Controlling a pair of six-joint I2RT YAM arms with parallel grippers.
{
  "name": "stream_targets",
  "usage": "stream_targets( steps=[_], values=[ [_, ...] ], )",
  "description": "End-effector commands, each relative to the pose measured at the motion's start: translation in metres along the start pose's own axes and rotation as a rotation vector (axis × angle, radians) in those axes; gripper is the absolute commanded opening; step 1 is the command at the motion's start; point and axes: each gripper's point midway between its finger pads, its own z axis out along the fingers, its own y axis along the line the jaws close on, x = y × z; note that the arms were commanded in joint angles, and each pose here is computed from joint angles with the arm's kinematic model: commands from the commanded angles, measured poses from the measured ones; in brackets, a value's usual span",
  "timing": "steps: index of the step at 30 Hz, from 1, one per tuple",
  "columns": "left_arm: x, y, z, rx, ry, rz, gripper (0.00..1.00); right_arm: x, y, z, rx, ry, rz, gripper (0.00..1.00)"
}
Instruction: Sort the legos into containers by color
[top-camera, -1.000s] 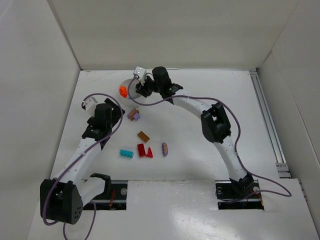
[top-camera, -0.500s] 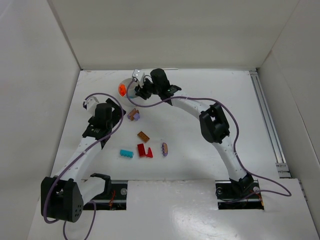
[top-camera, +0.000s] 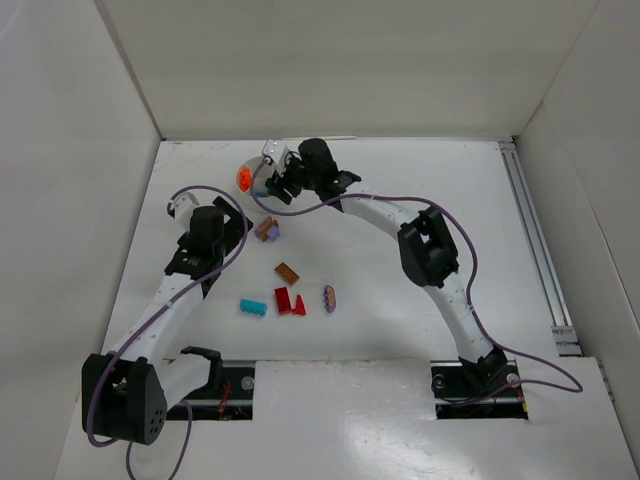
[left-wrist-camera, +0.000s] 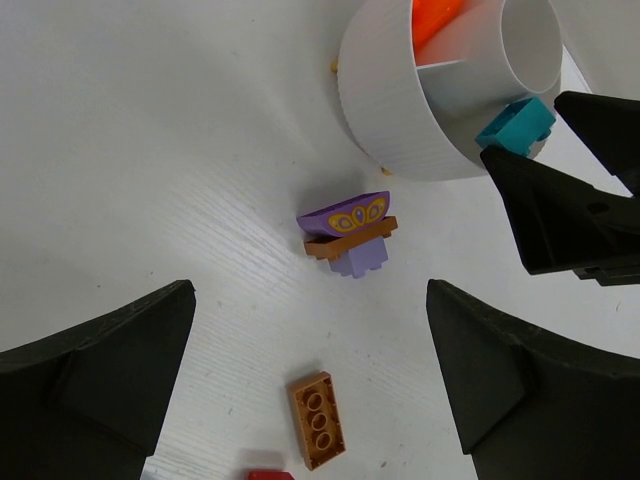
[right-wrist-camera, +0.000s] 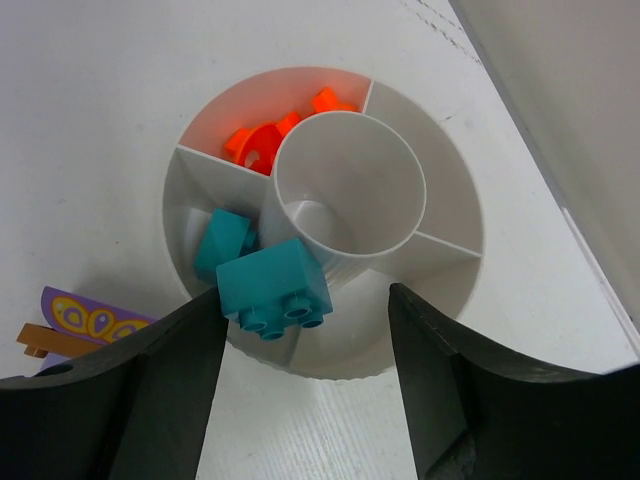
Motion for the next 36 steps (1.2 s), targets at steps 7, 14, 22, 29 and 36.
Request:
stream_targets(
  steps=[7, 14, 22, 29, 36],
  values=[
    [0.006, 0.007, -0.006, -0.004, 0.025, 0.015, 1.0, -0.069, -0.007, -0.03, 0.028, -0.095, -0.054, 0.81],
    [0.022, 0.019, -0.01, -0.011, 0.066, 0.001, 1.0, -0.096, -0.005, -0.059, 0.022, -0.126, -0.097, 0.82],
    [0.045, 0.027, -0.018, -0.027, 0.125, 0.019, 1.0, -0.093, -0.001, -0.093, 0.055, -0.084, -0.115, 0.7],
    [0.093, 0.061, -0.039, -0.143, 0.297, -0.036, 1.0, -0.033, 0.026, -0.124, 0.046, 0.054, -0.081, 0.7],
    [0.117, 0.074, -0.064, -0.18, 0.394, -0.061, 1.0, 0.005, 0.053, -0.143, 0.006, 0.115, -0.036, 0.71]
  ],
)
